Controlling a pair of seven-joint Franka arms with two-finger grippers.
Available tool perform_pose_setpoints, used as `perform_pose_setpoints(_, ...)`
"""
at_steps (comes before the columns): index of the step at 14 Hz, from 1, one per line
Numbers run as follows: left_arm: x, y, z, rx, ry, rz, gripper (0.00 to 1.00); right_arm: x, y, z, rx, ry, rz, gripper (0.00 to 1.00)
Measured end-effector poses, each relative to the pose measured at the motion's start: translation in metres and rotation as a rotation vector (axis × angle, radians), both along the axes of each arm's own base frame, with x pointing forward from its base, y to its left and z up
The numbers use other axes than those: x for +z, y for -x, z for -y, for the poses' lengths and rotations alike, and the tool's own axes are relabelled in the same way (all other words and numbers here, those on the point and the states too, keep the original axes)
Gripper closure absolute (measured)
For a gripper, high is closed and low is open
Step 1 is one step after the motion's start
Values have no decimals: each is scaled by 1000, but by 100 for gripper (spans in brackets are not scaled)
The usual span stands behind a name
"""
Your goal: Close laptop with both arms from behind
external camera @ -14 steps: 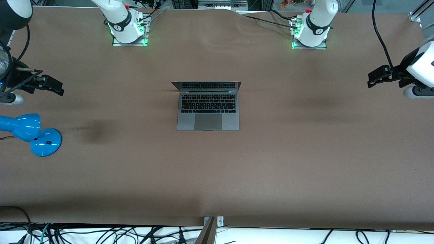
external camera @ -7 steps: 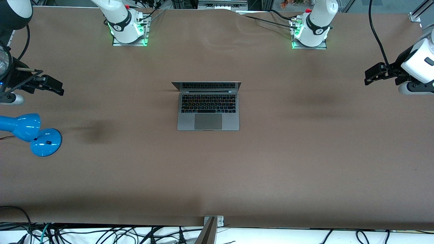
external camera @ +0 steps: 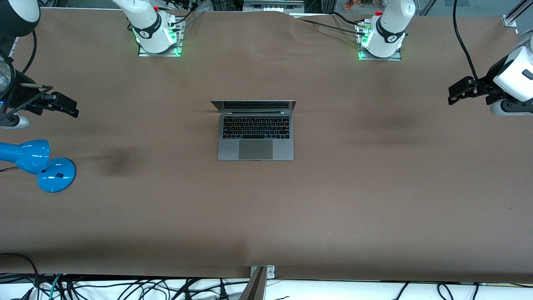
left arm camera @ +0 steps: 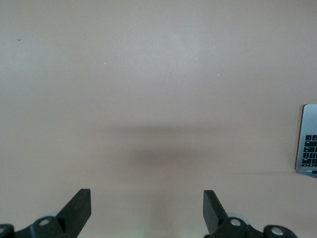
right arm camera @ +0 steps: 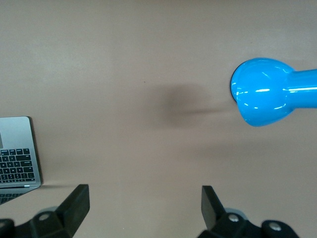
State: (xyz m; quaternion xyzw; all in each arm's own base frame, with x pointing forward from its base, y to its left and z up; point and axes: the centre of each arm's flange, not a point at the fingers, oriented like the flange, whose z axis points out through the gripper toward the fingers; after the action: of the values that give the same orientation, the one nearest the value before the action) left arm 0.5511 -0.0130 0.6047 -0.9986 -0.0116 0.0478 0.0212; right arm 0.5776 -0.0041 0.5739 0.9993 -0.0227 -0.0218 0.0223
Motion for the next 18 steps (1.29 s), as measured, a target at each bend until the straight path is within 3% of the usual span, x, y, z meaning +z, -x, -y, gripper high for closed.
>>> perform_pose_setpoints(18,2,0,-1,8,0,10,0,0,0,0,1,0,0,0)
